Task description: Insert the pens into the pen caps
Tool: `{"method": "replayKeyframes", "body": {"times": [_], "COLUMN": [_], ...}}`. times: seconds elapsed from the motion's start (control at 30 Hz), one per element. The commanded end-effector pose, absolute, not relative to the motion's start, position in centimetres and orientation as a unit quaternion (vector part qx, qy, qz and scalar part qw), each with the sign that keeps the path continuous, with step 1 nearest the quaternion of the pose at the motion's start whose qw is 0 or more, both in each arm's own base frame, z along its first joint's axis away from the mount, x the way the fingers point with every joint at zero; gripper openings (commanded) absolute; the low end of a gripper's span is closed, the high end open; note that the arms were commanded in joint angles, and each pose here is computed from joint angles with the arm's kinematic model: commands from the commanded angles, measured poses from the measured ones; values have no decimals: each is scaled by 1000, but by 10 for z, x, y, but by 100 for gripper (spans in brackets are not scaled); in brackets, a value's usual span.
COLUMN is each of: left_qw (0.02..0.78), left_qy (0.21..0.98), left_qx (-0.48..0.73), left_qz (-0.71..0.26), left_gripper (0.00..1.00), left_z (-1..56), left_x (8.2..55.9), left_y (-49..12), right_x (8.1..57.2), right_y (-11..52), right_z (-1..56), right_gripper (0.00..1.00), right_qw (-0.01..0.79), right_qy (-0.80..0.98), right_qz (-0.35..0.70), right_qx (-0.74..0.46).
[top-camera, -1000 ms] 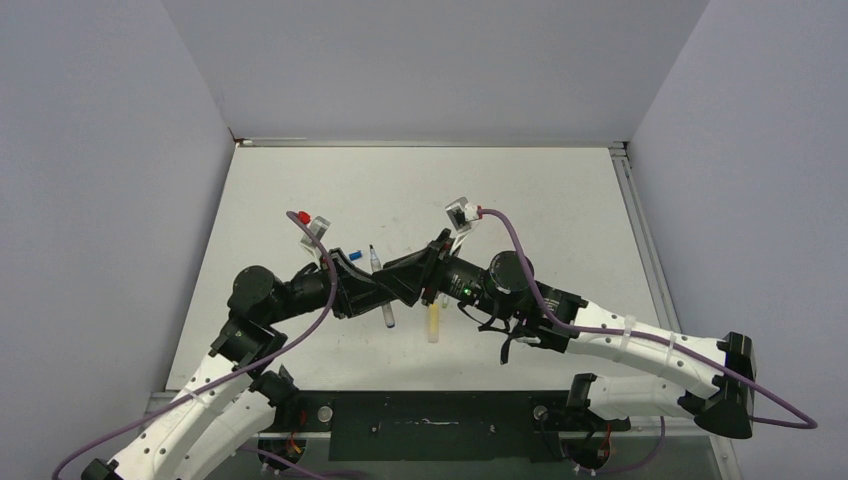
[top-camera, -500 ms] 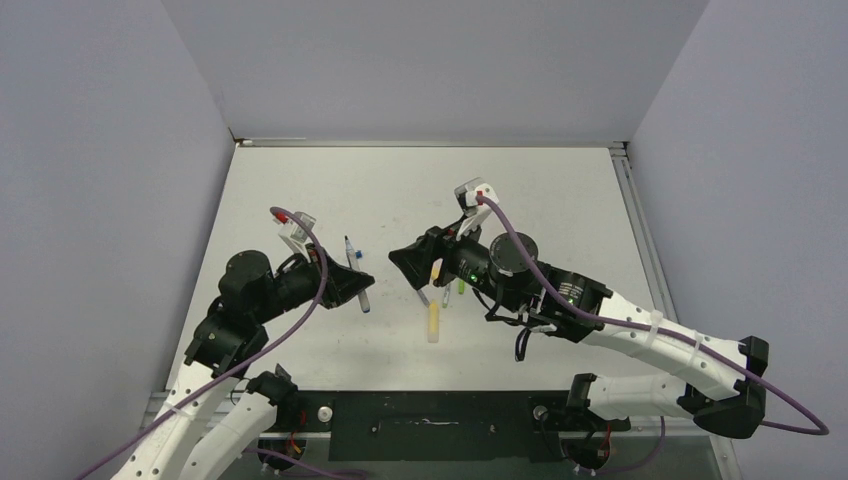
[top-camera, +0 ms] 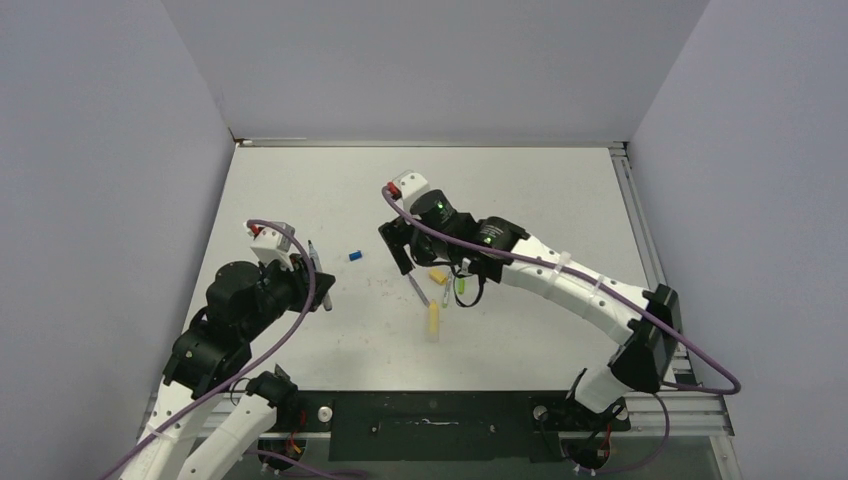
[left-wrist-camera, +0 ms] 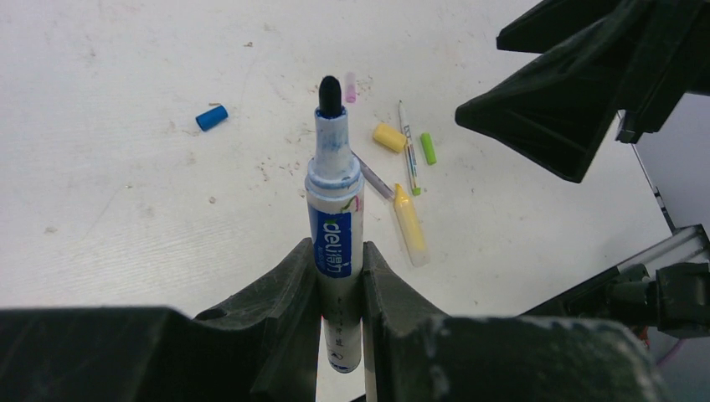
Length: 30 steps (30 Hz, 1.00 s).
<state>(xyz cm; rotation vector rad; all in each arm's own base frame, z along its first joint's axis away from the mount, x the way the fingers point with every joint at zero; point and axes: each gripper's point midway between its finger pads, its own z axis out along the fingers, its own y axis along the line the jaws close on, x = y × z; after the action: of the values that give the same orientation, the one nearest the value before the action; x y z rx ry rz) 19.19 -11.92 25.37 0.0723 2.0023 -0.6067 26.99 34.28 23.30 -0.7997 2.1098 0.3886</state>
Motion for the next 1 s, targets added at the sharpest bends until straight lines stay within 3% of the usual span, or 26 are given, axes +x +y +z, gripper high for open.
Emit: {"method": "replayKeyframes", "body": {"times": [0.0, 0.23, 0.6, 0.97], "left_qw": [546, 569, 582, 580], "left_qy": [809, 798, 789, 791], "left_qx": [6, -18, -31, -34], "left_qz": [-220, -199, -194, -193], "left_gripper": [0, 0, 0, 0], "left_z": [262, 262, 266, 265], "left_x": [203, 204, 201, 202], "left_y": [-104, -89, -82, -82], "right_x": [282, 302, 334, 355], "right_y": [376, 421, 468, 488], "right_z": [229, 204, 161, 118], "right_gripper": [81, 88, 89, 81], "right_qw": [386, 360, 337, 328], "right_qy": [817, 794, 760, 739], "right_qz": [167, 174, 176, 170], "right_qx": [-395, -458, -527, -564]}}
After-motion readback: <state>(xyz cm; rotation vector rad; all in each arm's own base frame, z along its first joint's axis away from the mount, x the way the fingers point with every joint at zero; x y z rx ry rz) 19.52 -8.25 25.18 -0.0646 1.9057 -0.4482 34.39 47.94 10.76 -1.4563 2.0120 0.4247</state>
